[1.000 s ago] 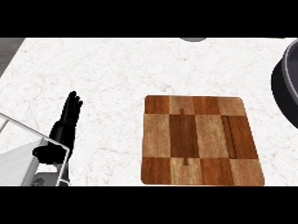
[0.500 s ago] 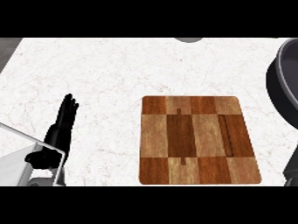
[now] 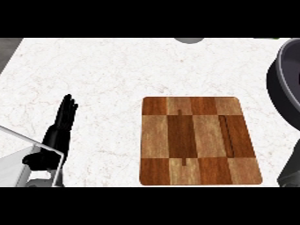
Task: Pick the eggplant from the cutting board and place it in the pot
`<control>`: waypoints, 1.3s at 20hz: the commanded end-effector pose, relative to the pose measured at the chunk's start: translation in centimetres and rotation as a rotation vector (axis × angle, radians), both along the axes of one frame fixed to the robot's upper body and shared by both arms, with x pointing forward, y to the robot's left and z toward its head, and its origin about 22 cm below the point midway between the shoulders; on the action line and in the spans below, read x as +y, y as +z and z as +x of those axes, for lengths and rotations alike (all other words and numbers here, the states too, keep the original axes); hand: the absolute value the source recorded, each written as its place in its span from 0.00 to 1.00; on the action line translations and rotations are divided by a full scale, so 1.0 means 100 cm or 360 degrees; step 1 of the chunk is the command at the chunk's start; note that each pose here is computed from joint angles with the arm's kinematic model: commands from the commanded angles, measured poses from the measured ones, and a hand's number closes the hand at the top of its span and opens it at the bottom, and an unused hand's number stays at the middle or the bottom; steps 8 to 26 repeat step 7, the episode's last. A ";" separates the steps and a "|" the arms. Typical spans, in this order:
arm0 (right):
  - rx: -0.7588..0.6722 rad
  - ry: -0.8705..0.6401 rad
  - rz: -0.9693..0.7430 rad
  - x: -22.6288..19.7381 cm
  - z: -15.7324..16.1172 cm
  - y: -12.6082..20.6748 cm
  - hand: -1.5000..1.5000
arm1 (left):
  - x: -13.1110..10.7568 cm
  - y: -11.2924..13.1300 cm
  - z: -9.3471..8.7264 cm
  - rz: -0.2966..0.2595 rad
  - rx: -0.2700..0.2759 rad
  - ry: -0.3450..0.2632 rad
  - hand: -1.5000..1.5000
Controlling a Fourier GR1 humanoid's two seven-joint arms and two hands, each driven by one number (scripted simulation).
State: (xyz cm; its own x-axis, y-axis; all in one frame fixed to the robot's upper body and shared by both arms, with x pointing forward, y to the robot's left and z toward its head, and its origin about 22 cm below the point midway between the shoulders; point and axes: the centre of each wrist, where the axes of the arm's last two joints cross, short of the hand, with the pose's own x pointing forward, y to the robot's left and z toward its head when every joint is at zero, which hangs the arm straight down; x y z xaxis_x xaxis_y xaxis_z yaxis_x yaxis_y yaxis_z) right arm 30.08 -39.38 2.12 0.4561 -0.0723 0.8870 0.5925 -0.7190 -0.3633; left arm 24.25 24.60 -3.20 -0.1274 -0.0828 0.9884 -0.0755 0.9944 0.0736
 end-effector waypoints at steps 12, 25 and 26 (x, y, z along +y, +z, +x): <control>-0.0142 -0.0228 -0.0167 -0.019 -0.033 -0.001 0.00 | -0.023 0.018 0.016 -0.0036 -0.0025 -0.0032 0.50; -0.0142 -0.0228 -0.0167 -0.019 -0.033 -0.001 0.00 | -0.023 0.018 0.016 -0.0036 -0.0025 -0.0032 0.50; -0.0142 -0.0228 -0.0167 -0.019 -0.033 -0.001 0.00 | -0.023 0.018 0.016 -0.0036 -0.0025 -0.0032 0.50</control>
